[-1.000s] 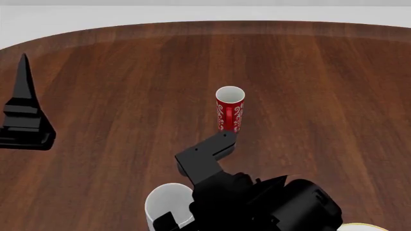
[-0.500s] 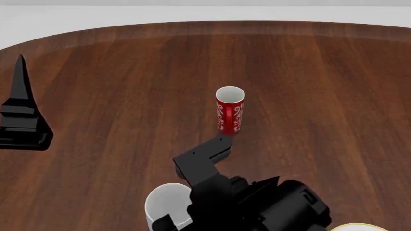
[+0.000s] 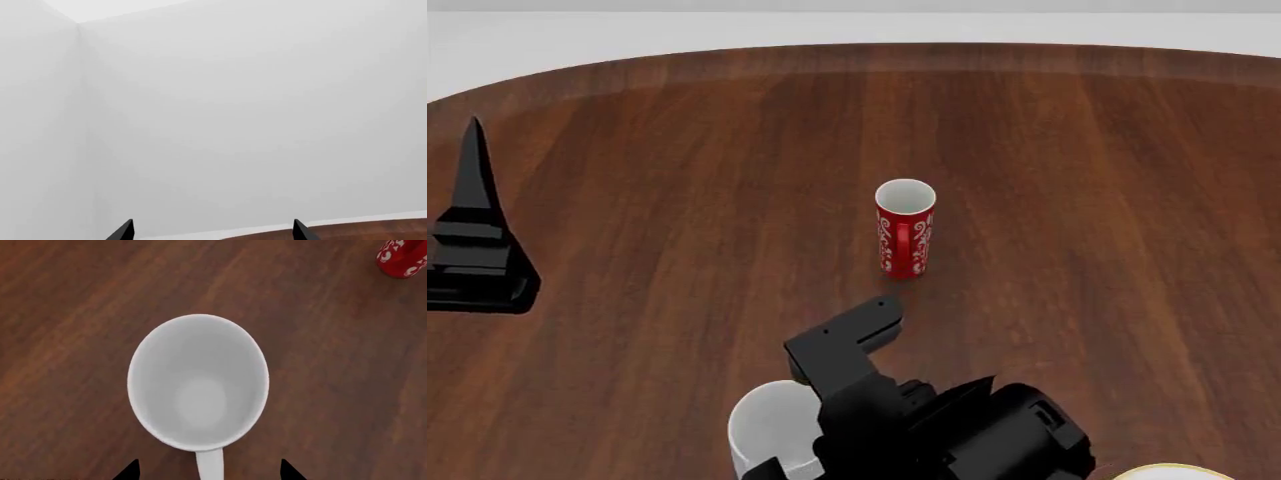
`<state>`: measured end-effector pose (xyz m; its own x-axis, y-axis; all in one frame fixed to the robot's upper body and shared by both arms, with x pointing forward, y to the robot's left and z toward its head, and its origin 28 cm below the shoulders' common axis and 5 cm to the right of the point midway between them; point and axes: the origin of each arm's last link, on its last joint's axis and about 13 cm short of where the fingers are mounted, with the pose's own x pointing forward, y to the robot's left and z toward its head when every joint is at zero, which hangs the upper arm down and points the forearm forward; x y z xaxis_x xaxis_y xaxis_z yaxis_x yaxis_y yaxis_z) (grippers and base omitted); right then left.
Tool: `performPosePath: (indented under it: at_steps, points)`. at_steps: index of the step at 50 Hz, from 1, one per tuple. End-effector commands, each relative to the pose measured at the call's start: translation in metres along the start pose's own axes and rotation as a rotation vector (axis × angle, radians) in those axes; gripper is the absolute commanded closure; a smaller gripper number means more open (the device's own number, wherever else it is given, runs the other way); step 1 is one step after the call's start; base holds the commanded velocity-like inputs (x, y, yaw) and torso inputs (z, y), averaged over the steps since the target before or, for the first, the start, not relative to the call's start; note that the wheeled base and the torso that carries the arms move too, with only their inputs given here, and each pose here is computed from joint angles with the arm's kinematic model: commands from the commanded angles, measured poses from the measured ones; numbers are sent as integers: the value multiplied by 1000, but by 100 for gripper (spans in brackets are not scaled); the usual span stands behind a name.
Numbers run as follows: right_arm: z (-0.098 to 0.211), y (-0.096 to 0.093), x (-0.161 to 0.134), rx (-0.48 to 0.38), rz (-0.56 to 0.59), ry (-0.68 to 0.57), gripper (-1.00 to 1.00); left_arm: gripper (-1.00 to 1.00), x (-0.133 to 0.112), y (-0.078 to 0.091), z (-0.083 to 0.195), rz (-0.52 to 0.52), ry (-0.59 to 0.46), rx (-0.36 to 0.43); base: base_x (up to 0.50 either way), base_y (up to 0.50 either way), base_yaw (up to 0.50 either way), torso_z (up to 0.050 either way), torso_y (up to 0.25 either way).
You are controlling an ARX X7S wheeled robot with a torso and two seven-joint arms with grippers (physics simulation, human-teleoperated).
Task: Put the white mug on the plate.
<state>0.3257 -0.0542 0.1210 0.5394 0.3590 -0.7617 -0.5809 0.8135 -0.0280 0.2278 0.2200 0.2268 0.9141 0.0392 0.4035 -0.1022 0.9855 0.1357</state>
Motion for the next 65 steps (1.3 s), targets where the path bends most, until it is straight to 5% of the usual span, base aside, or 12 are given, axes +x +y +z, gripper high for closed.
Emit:
performPosePath:
  at_steps: [1, 65]
  points:
    - [-2, -1, 6, 4, 5, 12, -100, -100, 1, -1, -2, -1, 4, 0, 0, 0, 0, 0, 0]
    - [-14, 0, 25, 17, 24, 73, -100, -100, 1, -1, -7, -4, 15, -5, 0, 0, 0, 0, 0]
